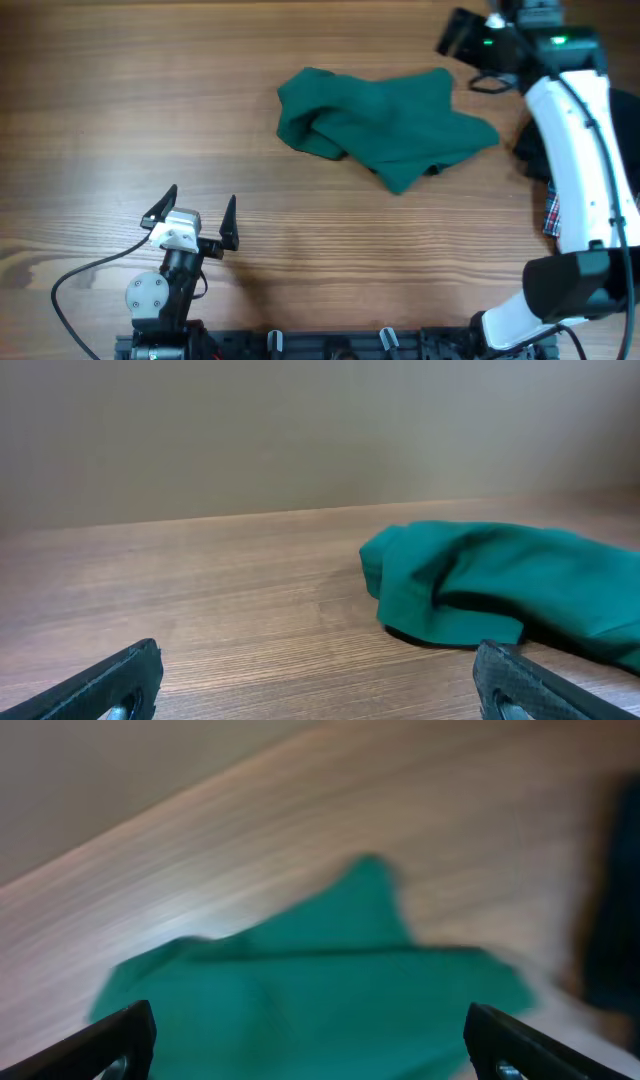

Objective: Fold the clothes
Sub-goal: 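Reach the left gripper to the green garment's left edge and grasp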

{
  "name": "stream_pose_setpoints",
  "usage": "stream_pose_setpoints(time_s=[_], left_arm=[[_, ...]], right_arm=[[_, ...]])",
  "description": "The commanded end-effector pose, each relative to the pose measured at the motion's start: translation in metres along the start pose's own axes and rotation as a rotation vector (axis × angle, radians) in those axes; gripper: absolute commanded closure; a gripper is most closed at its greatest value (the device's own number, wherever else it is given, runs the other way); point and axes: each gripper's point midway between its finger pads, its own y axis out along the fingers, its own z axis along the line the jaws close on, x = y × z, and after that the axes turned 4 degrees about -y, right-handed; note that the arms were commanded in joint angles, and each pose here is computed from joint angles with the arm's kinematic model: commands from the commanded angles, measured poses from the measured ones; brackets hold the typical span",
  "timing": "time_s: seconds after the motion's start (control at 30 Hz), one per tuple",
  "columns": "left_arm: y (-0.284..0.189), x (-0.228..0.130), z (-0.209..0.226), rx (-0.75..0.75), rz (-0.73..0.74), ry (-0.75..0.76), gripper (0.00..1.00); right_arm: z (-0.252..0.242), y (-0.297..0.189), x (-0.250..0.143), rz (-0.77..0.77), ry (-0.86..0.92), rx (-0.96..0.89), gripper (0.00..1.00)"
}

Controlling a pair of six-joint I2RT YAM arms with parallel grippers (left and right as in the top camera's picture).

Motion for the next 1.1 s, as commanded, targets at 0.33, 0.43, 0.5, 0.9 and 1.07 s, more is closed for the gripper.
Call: stream_pose_setpoints(time_s=[0.33,0.43,0.5,0.9,1.07], left_arm=[[-0.005,0.019,-0.04,-0.229,-0.081,0.038,0.0],[-0.015,0.025,-0.067,-0.393,-0.106,0.063,0.0],[-0.017,0.029,-0.071,-0.42,-0.12,0.07,0.0],[0.021,0.082,-0.097,-0.646,0.051,-0.045,0.0],[0.073,0.07,-0.074,-0.514,0.318,-0.31,0.0]], right_arm=[[-0.166,-0.004,0.02,0.003,0.295,-0.253,0.0],[-0.171,-0.001,0.016,0.013,0.3,-0.268,0.0],[-0.171,-0.001,0.016,0.013,0.3,-0.268,0.0],[-0.17,-0.001,0.018,0.005,0.299,-0.265,0.0],[-0.17,-0.001,0.019,0.001,0.3,-0.265,0.0]])
